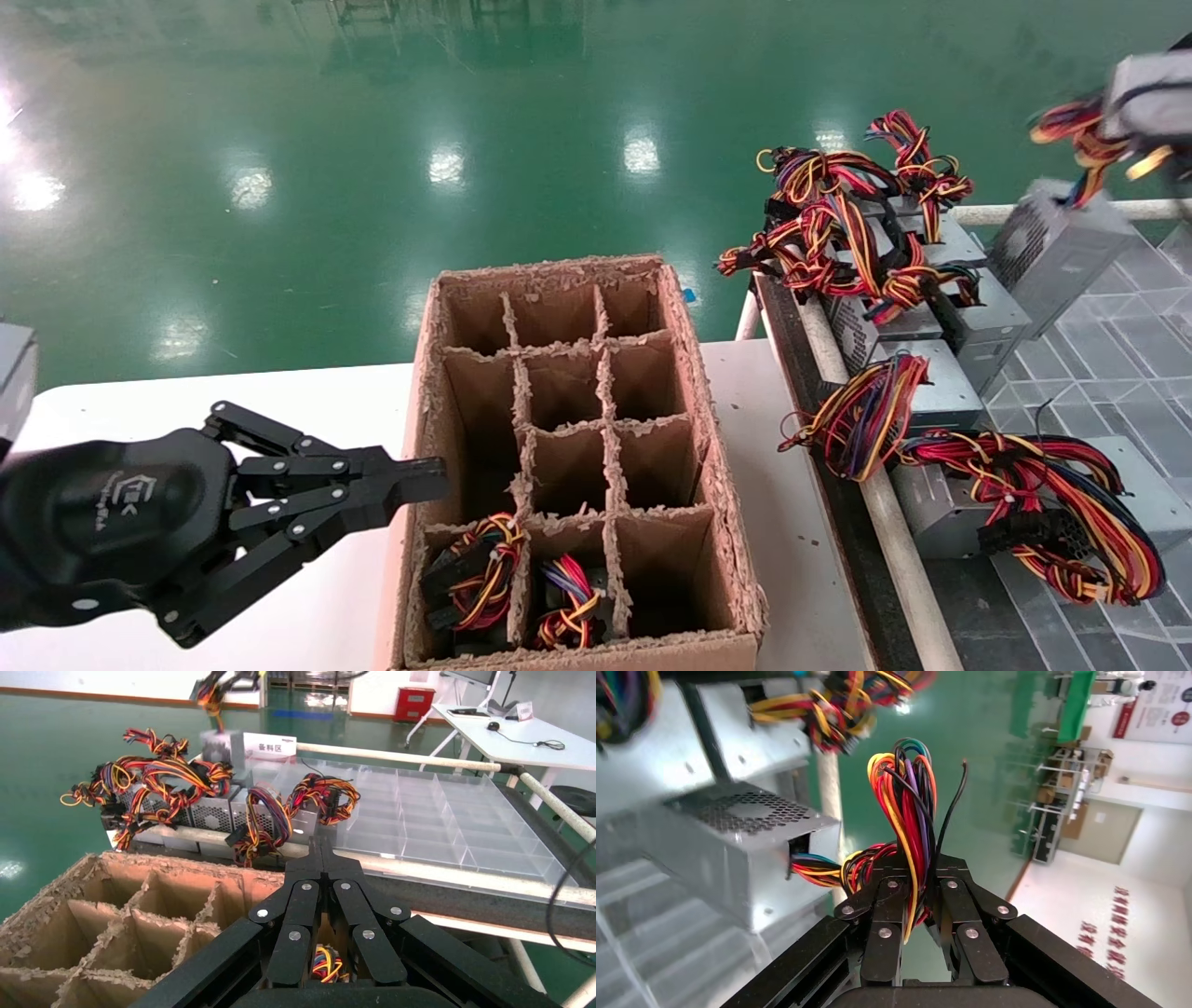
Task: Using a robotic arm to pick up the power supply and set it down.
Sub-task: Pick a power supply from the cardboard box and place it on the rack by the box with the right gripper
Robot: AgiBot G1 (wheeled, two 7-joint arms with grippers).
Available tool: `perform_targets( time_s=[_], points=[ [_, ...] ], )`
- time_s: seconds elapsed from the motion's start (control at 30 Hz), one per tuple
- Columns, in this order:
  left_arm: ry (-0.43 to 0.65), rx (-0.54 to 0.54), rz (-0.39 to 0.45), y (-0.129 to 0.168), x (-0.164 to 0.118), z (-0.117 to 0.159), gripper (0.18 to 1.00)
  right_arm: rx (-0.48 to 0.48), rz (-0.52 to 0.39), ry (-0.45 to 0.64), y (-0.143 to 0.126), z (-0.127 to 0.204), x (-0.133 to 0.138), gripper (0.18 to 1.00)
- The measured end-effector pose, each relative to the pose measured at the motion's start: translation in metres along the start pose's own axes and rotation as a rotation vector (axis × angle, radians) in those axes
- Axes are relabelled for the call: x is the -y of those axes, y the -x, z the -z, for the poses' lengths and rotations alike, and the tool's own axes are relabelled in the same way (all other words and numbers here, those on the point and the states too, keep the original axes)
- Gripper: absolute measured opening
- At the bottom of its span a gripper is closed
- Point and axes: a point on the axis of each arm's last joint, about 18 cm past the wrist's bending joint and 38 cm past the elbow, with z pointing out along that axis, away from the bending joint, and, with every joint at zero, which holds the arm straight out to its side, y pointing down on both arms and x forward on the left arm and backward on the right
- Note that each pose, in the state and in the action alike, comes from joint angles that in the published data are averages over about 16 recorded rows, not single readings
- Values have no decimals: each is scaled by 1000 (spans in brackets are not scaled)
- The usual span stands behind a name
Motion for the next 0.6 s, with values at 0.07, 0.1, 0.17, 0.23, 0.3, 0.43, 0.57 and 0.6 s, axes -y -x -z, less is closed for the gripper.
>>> perform_targets(
  time_s=[0.07, 0.1, 0.17, 0.23, 0.3, 0.43, 0.57, 0.6],
  points=[
    [0, 0, 0, 0, 0, 0, 191, -5, -21, -2, 5, -11, 0, 215],
    [0, 0, 0, 0, 0, 0, 191, -10, -31, -2, 7, -17, 0, 215],
    [0, 0, 0, 0, 0, 0, 191, -20, -53, 0, 11, -27, -1, 215],
    [0, 0, 0, 0, 0, 0, 191, -35, -74, 5, 13, -36, -2, 214],
    [0, 0, 0, 0, 0, 0, 191, -50, -95, 12, 14, -44, -4, 214],
    [0, 0, 0, 0, 0, 0, 191, -74, -132, 26, 16, -57, -7, 214],
    [0, 0, 0, 0, 0, 0, 191, -87, -157, 37, 20, -67, -10, 214],
    [0, 0, 0, 0, 0, 0, 191, -90, -163, 39, 21, -70, -11, 214]
  ],
)
